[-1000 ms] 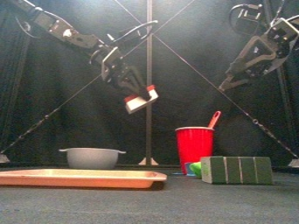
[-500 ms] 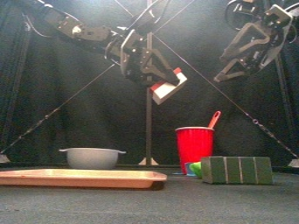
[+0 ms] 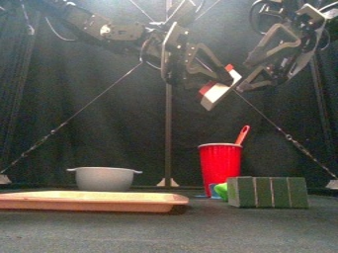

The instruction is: Hand over salmon sushi

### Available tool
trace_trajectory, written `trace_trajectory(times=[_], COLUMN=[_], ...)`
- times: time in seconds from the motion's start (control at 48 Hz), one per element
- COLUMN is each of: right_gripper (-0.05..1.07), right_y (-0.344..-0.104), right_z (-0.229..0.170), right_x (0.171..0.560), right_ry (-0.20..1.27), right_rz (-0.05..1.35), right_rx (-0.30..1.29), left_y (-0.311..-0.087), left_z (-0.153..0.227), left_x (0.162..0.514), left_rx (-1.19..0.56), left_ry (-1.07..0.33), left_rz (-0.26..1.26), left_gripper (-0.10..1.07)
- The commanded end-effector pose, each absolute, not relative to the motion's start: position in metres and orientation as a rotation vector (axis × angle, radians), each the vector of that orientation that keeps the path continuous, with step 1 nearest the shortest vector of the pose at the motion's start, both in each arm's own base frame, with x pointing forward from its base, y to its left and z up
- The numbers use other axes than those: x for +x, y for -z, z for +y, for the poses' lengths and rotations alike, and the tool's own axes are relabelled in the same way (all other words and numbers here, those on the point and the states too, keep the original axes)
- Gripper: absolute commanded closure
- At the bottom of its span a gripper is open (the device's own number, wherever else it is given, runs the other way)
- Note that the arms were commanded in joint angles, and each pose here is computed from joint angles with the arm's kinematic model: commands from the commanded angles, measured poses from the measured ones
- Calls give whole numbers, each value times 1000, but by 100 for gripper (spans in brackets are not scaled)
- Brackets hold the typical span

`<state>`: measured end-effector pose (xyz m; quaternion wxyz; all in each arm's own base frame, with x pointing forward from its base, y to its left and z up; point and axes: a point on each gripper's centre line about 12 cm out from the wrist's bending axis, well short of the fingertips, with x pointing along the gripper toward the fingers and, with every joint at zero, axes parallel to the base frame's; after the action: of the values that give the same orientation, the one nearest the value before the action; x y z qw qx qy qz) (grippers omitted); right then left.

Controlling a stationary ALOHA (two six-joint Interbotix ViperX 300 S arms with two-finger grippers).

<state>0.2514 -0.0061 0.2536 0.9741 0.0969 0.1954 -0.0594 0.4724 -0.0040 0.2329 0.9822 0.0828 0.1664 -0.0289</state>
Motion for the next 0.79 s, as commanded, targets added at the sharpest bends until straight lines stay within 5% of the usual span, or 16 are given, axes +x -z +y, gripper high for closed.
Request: trace_trajectory(times=[0.0,0.771], right_gripper=[0,1], right_y=[-264,-251], right_z=[-5,-2], right_x=[255,265], right_ry=[104,80], right_rz=[361,401], right_rx=[198,203], left_y=[-250,-244], left_z=[-9,-11], left_x=[480,489], left_rx=[180,185], left_ry=[68,74], left_rz=[282,289], left_gripper=[32,32])
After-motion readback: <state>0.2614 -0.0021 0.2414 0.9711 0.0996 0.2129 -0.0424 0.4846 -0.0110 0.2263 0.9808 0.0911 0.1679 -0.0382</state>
